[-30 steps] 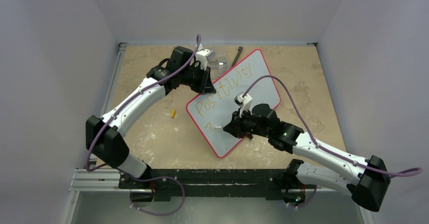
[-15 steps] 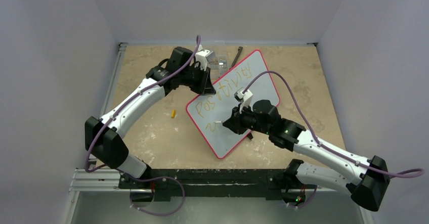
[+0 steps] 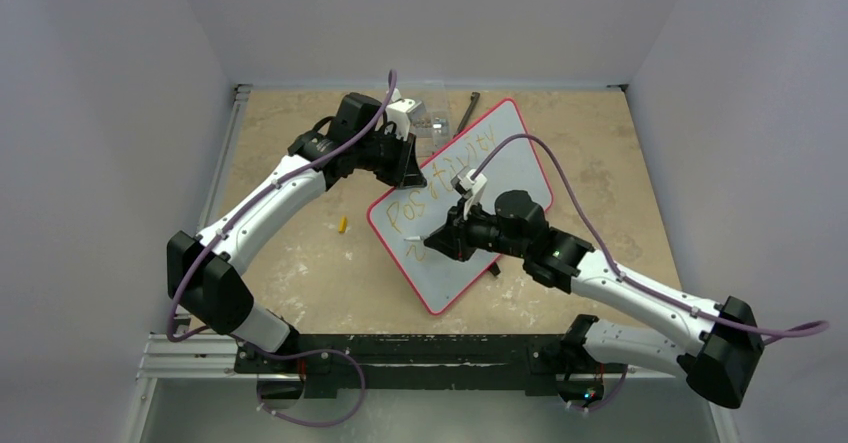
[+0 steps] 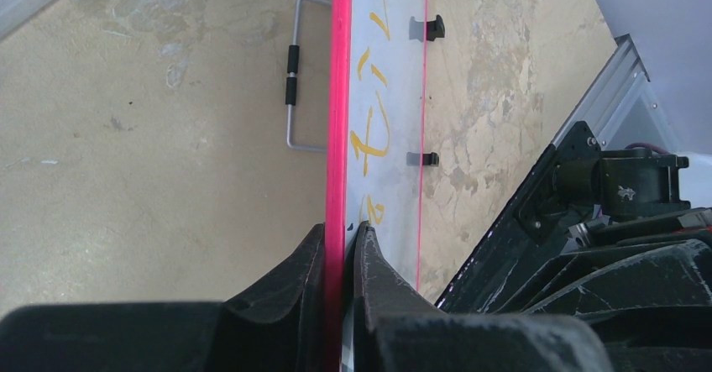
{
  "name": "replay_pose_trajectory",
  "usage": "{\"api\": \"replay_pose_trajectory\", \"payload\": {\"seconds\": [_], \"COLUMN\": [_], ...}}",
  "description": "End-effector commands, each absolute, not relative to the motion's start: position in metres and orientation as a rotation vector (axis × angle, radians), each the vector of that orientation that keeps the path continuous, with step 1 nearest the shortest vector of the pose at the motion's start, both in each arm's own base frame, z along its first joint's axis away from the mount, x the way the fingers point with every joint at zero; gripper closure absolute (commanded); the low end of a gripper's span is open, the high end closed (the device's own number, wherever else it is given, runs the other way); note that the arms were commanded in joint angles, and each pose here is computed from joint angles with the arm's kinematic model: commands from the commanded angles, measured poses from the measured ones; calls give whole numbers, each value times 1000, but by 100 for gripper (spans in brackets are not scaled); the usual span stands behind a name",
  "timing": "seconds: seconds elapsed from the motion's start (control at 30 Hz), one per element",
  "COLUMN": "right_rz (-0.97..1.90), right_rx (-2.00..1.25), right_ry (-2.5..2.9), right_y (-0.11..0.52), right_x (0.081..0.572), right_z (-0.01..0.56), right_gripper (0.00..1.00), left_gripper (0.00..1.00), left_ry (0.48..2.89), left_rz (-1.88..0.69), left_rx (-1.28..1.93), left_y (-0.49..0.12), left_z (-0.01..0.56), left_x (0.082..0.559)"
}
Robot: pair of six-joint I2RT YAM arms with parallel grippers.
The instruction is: Write a sentence on the whiteboard
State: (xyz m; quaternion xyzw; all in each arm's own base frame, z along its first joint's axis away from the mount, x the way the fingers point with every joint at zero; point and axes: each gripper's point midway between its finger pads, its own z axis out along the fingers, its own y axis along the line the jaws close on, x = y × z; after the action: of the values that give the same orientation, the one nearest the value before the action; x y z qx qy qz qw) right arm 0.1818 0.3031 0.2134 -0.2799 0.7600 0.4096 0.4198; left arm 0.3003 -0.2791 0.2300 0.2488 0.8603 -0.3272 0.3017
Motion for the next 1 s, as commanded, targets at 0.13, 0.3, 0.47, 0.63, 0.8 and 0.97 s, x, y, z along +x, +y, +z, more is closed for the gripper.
{"api": "replay_pose_trajectory", "payload": {"seconds": [0.13,0.3,0.47,0.63,0.8,0.97], "right_rz": [997,902,857,827,852,883], "right_rx": [-658,-613,-604,-583,-602,-555], "right_ry": [1833,1878,1929,1942,1919,1840], "right_y": [314,299,288,284,285,277], "right_x": [204,210,207,211,206,202], "right_z": [234,220,200,199,210,236], "right_gripper": [100,100,100,100,100,100], "left_gripper": [100,100,100,100,100,100], "left_ry": [2401,2397,2396,2397,2399,2397], "left_rz": [-591,-594,-606,-612,-611,-612], "left_rx": [626,628,627,627,627,627], "left_y": [-238,-238,-239,-240,-240,-240], "left_z": [202,203,204,203,203,203], "left_x": [303,303,302,301,301,302]}}
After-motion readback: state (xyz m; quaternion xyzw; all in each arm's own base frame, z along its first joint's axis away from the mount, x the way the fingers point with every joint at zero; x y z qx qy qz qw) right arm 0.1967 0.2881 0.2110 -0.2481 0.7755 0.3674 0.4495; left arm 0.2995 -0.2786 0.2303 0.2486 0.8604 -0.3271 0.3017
